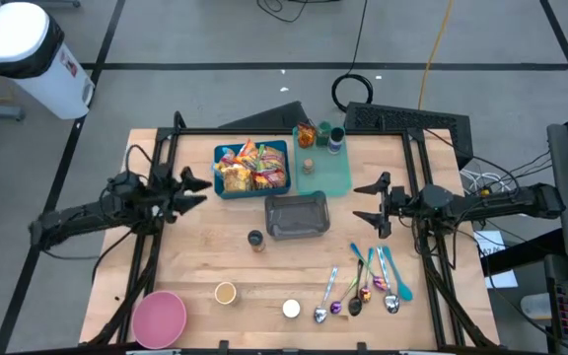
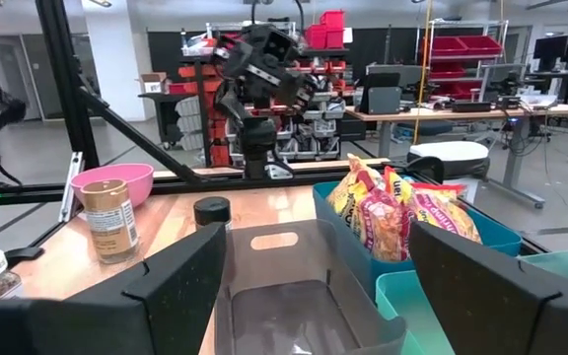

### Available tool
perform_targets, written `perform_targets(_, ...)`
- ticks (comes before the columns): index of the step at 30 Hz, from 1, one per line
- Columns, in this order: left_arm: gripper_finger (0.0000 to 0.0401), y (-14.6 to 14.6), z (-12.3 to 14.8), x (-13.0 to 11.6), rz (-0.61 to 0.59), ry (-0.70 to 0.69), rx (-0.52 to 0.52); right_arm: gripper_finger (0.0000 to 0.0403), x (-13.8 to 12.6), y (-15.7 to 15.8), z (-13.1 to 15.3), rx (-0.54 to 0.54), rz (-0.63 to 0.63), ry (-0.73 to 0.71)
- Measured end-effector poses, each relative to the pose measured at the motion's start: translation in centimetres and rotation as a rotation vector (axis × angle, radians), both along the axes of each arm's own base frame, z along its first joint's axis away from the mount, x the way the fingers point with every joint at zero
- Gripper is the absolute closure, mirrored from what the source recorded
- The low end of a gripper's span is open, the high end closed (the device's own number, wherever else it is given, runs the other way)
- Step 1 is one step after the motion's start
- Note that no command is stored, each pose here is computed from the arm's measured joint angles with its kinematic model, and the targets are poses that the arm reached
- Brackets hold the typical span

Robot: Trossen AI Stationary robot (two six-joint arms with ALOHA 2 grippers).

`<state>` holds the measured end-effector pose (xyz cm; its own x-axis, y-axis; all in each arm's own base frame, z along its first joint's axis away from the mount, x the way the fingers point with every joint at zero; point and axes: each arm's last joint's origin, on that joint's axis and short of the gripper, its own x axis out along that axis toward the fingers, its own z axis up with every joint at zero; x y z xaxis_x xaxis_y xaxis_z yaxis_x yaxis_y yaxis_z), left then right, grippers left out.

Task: Pick & Place Food Item
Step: Put the orange seasoning bottle into the green bin

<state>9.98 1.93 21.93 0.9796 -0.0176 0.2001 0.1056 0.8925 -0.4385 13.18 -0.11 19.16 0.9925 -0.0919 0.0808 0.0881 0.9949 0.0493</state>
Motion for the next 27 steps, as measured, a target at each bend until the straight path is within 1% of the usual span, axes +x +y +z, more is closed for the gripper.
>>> perform_targets(6,0.0130,-1.6,-0.3,3.2,-0.053,0.058,0.185,0.0094,0.1,0.0,-0.2,0.000,-0.002,0.013)
perform_targets(11,0.0130,-2.9,-0.6,5.7,-0.050,0.163,0.256,0.0094,0.3,0.0,-0.3,-0.001,-0.002,0.029)
perform_targets(14,0.0130,-3.7,-1.1,7.1,-0.087,0.233,0.314,0.0094,0.3,0.0,-0.4,-0.001,-0.002,0.038)
perform_targets(16,0.0130,-4.4,-1.6,8.0,-0.113,0.284,0.336,0.0094,0.4,0.0,-0.5,-0.001,-0.001,0.043)
perform_targets(19,0.0130,-5.3,-2.5,9.1,-0.141,0.359,0.334,0.0094,0.4,0.0,-0.6,-0.001,-0.002,0.048)
perform_targets(21,0.0130,-5.8,-3.6,9.5,-0.173,0.437,0.308,0.0094,0.4,0.0,-0.5,-0.001,-0.002,0.047)
perform_targets(24,0.0130,-6.3,-5.5,9.5,-0.213,0.595,0.227,0.0094,0.4,0.0,-0.5,-0.001,-0.001,0.048)
perform_targets(27,0.0130,-6.7,-7.1,9.0,-0.209,0.760,0.128,0.0094,0.4,0.0,-0.5,-0.001,0.000,0.048)
